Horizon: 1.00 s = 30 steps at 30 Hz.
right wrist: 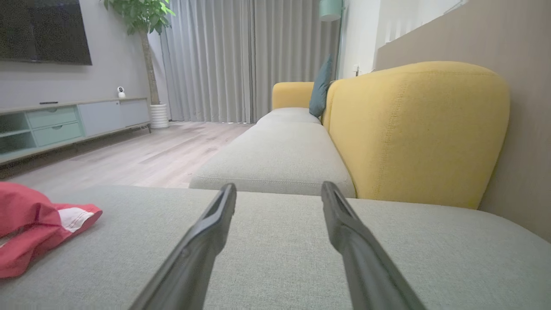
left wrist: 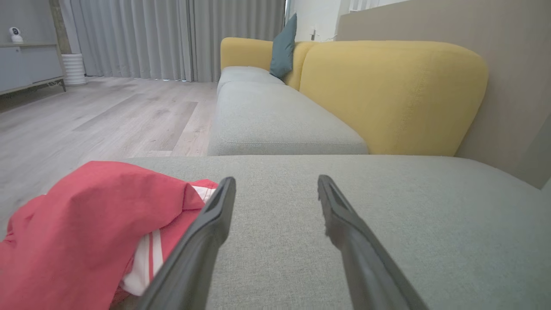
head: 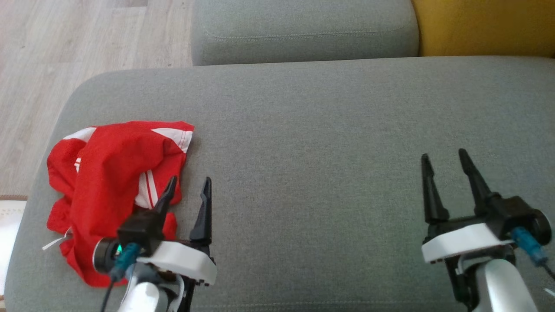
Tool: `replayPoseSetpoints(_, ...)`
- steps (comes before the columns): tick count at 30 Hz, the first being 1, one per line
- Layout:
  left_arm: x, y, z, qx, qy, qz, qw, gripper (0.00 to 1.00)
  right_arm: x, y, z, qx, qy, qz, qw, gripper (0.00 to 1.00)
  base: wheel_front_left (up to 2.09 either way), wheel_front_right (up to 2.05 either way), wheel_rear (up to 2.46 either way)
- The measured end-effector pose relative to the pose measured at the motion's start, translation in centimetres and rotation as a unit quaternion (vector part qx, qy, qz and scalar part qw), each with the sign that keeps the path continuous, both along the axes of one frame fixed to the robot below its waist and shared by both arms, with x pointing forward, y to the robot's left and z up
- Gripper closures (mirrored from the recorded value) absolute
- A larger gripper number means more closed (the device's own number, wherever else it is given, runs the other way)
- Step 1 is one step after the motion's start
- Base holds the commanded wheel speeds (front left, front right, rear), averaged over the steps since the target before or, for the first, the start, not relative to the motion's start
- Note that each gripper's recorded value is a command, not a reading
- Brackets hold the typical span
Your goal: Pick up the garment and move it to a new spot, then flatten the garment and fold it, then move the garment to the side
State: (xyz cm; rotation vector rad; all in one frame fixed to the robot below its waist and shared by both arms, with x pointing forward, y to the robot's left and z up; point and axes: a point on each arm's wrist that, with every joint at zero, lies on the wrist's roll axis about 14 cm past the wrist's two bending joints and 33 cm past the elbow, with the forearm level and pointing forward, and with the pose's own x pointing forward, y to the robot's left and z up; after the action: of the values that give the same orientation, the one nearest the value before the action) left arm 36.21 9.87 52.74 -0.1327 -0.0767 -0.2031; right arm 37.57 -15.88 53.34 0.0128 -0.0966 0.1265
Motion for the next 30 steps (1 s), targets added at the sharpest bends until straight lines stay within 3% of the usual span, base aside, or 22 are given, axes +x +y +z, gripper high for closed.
replayPoseSetpoints(6, -0.1, -0.4, 0.4, 0.048, -0.025, -0.004, 0.999, 0.0, 0.0, 1.5, -0.1, -0.043, -0.004, 0.022, 0.999, 0.0, 0.0, 0.0, 0.0)
replayPoseSetpoints(15, -0.2, -0.1, 2.2, 0.044, -0.061, 0.012, 0.997, 0.0, 0.1, 1.7, 0.4, -0.05, -0.014, 0.025, 0.998, 0.0, 0.0, 0.0, 0.0)
replayPoseSetpoints(22, -0.2, 0.7, 2.7, 0.022, -0.068, 0.032, 0.997, 0.0, 0.1, 0.7, -0.9, 0.023, 0.024, 0.01, 0.999, 0.0, 0.0, 0.0, 0.0)
replayPoseSetpoints(30, -0.5, 1.5, 1.4, 0.008, -0.045, 0.04, 0.998, 0.0, -0.4, 0.2, -3.2, 0.102, 0.073, 0.001, 0.992, 0.0, 0.0, 0.0, 0.0)
